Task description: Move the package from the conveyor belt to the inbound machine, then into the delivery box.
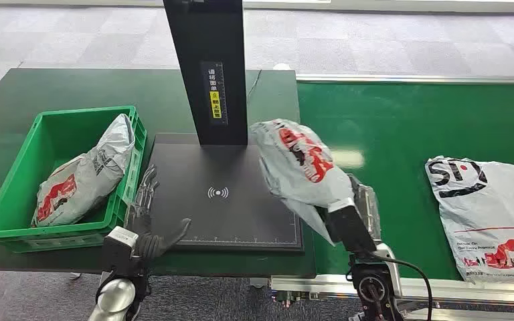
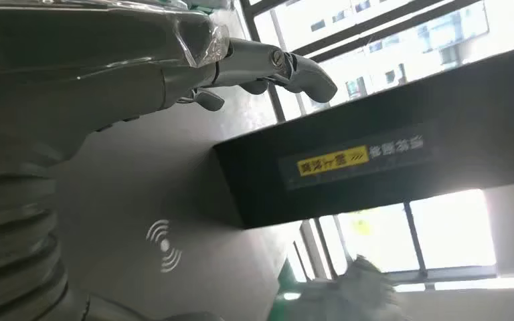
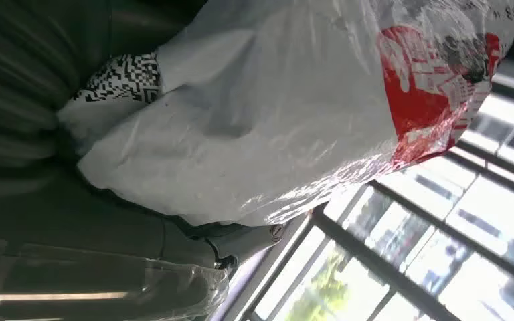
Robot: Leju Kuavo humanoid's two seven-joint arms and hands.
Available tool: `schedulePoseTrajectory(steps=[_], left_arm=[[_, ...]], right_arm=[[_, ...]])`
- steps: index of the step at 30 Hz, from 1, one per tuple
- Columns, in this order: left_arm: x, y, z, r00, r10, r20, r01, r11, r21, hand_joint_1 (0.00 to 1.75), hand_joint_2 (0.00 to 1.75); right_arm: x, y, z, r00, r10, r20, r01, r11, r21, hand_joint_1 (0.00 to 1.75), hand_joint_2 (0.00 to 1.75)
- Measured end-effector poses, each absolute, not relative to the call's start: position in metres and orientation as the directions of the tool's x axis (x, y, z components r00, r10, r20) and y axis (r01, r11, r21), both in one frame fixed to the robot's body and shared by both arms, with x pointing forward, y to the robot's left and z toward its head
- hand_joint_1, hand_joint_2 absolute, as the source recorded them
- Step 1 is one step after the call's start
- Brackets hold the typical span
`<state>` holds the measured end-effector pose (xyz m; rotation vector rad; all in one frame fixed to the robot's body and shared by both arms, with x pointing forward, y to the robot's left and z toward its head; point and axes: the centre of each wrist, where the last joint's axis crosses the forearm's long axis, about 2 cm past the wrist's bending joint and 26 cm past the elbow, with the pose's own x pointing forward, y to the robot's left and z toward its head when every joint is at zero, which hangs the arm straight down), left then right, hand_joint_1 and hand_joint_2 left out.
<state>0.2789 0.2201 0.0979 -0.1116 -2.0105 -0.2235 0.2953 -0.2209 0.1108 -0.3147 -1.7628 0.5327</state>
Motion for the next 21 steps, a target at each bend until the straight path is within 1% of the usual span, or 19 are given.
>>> schedulePoseTrajectory(steps=[2, 5, 9, 13, 15, 21], left_arm=[[0.281, 0.220, 0.100, -0.442, -0.016, 0.897, 0.164, 0.981, 0.099, 0.00, 1.75], [0.286, 0.221, 0.104, -0.456, -0.006, 0.890, 0.135, 0.988, 0.075, 0.00, 1.75], [0.290, 0.221, 0.106, -0.459, 0.007, 0.889, 0.125, 0.991, 0.056, 0.00, 1.75], [0.290, 0.220, 0.105, -0.454, 0.009, 0.891, 0.133, 0.990, 0.057, 0.00, 1.75], [0.290, 0.219, 0.104, -0.452, 0.009, 0.892, 0.137, 0.989, 0.059, 0.00, 1.75], [0.289, 0.220, 0.102, -0.446, 0.009, 0.895, 0.144, 0.988, 0.061, 0.00, 1.75]], right_arm=[[0.300, -0.214, 0.108, -0.243, 0.484, 0.841, -0.140, 0.840, -0.524, 1.75, 1.75], [0.312, -0.198, 0.100, -0.217, 0.513, 0.831, -0.318, 0.767, -0.557, 1.75, 1.75], [0.327, -0.181, 0.094, -0.240, 0.574, 0.783, -0.452, 0.648, -0.614, 1.75, 1.75], [0.340, -0.166, 0.091, -0.267, 0.670, 0.693, -0.514, 0.510, -0.690, 1.75, 1.75], [0.344, -0.161, 0.091, -0.279, 0.699, 0.659, -0.527, 0.462, -0.713, 1.75, 1.75], [0.351, -0.157, 0.090, -0.300, 0.728, 0.617, -0.541, 0.402, -0.738, 1.75, 1.75]])
